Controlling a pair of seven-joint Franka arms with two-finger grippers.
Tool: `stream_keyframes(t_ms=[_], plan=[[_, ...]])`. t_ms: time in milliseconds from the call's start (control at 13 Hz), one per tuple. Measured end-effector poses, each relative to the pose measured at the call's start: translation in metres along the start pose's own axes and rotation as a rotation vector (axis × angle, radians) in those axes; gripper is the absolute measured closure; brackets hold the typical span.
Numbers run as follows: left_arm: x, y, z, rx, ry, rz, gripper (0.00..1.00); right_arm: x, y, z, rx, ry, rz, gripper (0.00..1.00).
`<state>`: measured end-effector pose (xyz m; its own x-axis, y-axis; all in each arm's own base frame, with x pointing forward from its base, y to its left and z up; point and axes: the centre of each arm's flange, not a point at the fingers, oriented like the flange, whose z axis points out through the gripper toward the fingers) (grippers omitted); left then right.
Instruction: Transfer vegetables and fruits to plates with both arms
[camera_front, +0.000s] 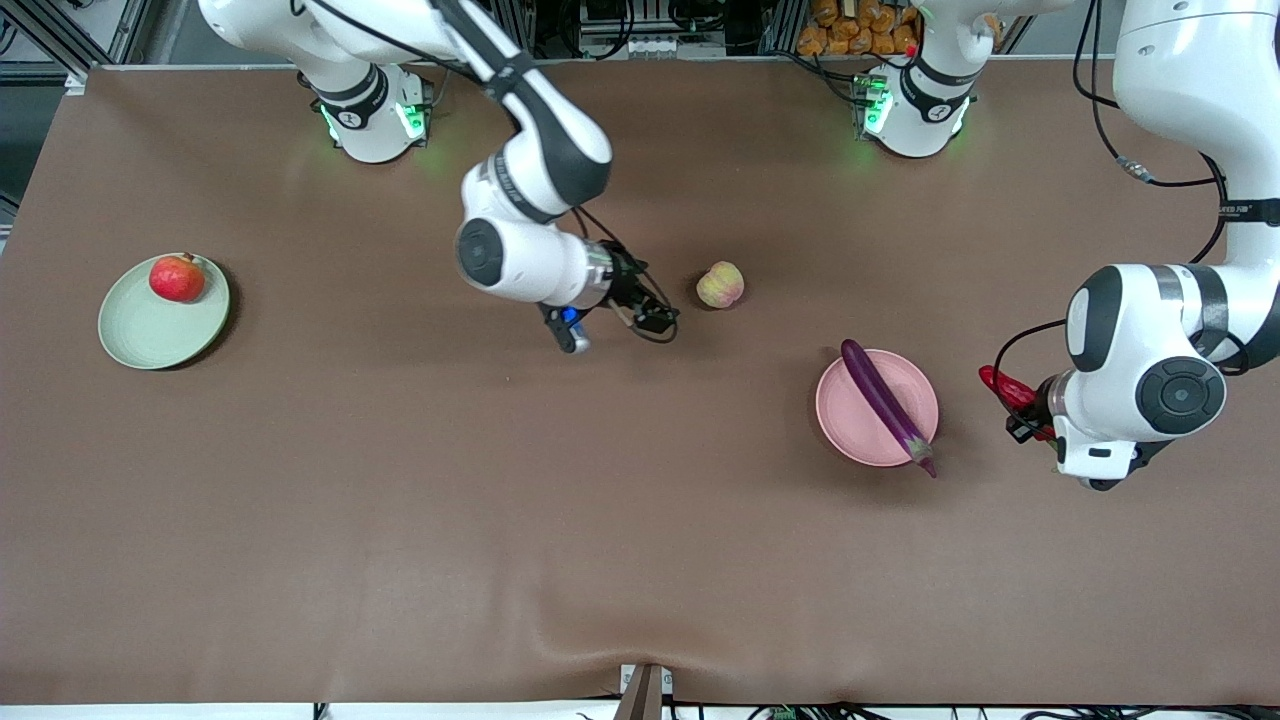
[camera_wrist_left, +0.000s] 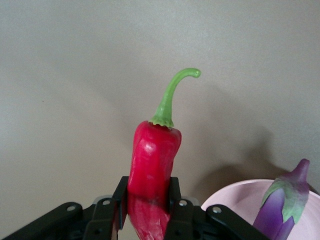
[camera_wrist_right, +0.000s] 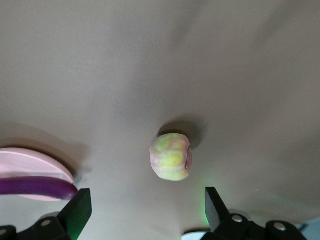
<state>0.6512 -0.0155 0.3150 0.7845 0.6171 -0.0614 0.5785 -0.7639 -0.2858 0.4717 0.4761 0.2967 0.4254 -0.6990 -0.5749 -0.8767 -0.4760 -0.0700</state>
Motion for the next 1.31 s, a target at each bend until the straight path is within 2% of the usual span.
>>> stream_keyframes(t_ms=[540, 772, 1080, 1312], plan=[[-0.011, 0.016, -0.01, -0.031, 0.022, 0.028, 0.65, -0.044, 0.027, 0.1, 0.027, 0.064, 0.03, 0.0], [-0.033, 0.042, -0.021, -0.064, 0.036, 0.036, 0.65, -0.038, 0.027, 0.114, 0.048, 0.081, 0.03, 0.0], [-0.024, 0.047, -0.045, -0.128, 0.079, -0.021, 0.65, -0.035, 0.021, 0.124, 0.064, 0.095, 0.017, 0.0], [-0.028, 0.061, -0.045, -0.14, 0.076, -0.064, 0.65, -0.038, 0.025, 0.139, 0.061, 0.11, 0.011, 0.0]])
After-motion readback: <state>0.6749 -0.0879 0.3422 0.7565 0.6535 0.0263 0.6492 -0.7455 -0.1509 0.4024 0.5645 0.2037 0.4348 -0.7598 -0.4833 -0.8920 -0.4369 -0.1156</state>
